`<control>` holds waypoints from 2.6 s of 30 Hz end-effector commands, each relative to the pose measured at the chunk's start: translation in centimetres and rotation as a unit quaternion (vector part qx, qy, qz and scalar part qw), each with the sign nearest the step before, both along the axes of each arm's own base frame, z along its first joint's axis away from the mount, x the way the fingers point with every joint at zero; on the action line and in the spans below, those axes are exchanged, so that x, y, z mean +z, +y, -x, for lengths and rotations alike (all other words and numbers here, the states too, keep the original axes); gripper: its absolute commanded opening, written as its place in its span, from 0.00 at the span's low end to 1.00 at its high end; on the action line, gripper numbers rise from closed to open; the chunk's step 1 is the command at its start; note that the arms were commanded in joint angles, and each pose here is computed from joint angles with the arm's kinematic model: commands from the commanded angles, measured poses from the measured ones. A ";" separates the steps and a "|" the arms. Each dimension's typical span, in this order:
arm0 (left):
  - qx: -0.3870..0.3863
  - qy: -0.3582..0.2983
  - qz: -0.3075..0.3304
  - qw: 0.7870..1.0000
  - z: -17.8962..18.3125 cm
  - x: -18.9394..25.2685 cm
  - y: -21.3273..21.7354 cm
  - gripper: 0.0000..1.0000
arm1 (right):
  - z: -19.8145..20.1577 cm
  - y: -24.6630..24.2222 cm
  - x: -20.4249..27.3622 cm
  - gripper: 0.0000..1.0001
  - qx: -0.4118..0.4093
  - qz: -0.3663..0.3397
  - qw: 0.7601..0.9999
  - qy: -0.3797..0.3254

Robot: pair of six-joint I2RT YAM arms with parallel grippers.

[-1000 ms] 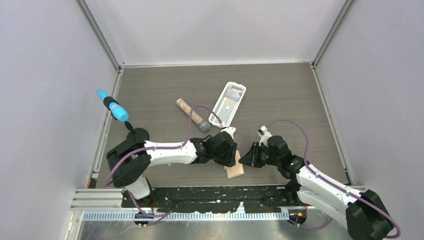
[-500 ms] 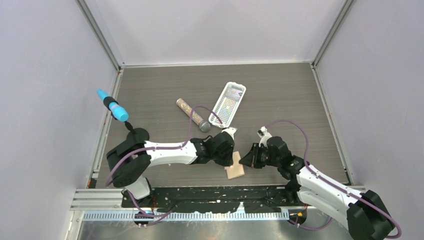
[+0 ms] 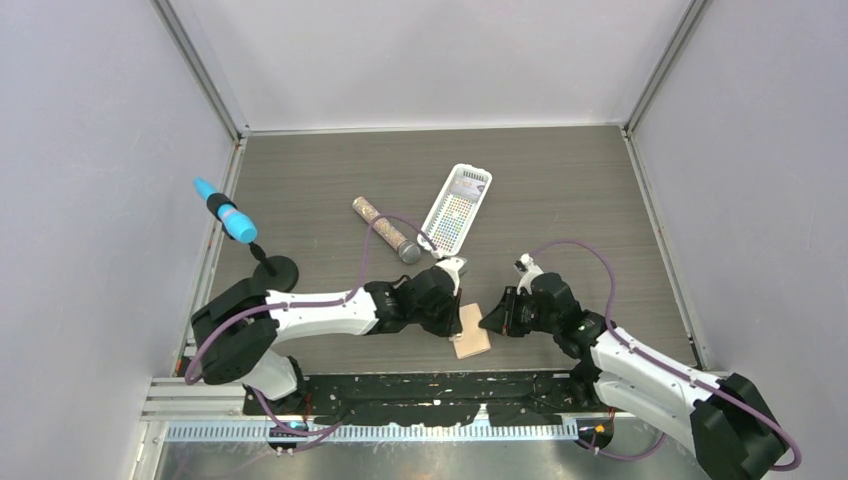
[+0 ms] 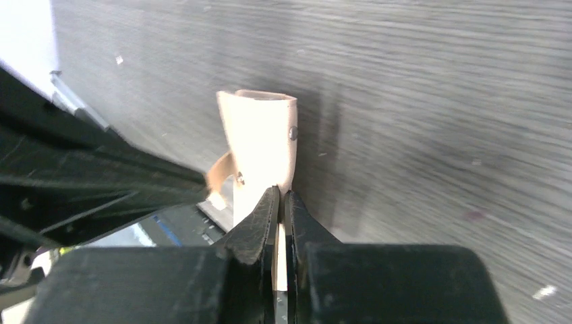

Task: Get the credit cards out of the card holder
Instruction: Open the card holder at the center of the board.

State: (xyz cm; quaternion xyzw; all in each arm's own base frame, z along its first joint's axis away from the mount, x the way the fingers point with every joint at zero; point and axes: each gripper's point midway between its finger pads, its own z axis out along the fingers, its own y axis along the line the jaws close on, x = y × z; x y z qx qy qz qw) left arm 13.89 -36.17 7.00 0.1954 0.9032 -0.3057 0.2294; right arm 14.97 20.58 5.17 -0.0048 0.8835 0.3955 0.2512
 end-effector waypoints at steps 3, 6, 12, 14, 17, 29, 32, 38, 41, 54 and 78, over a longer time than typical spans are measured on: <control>-0.046 0.010 0.052 0.998 1.9 1.6 -0.8 0.00 | -1.6 -1.3 -1.5 0.05 -0.035 0.046 0.998 -0.015; -0.054 0.010 0.065 0.996 2.3 1.6 -0.8 0.00 | -1.8 -1.5 -1.8 0.05 -0.038 0.054 0.998 -0.014; -0.024 -0.003 0.042 0.999 1.8 0.8 1.2 0.00 | -2.1 -1.5 -1.7 0.08 -0.030 0.070 0.997 -0.019; -0.014 -0.006 0.035 0.999 1.7 0.4 1.8 0.00 | -2.5 -1.8 -1.5 0.20 -0.028 0.090 0.995 -0.021; -0.009 -0.008 0.044 0.999 1.7 0.3 2.0 0.00 | -3.1 -2.1 -0.2 0.38 -0.021 0.117 0.993 -0.028; 0.024 -0.059 0.098 0.993 0.8 2.2 3.4 0.00 | -1.5 -0.6 1.7 0.84 0.005 0.180 0.982 -0.065; 0.027 -0.068 0.123 0.990 0.8 2.8 3.5 0.00 | -0.8 0.8 1.4 0.89 0.019 0.190 0.980 -0.060; 0.027 -0.072 0.137 0.988 1.0 3.1 3.7 0.00 | 1.0 4.6 1.5 0.93 0.057 0.175 0.981 -0.066; 0.028 -0.071 0.143 0.987 1.0 3.1 3.7 0.00 | 1.4 5.6 1.4 0.94 0.055 0.177 0.980 -0.066; 0.027 -0.071 0.151 0.986 1.1 3.3 3.4 0.00 | 2.3 6.8 0.9 0.97 0.039 0.195 0.977 -0.079; 0.052 -0.070 0.103 0.991 1.1 0.5 6.2 0.00 | 0.7 2.4 3.2 0.81 -0.040 0.240 0.962 -0.125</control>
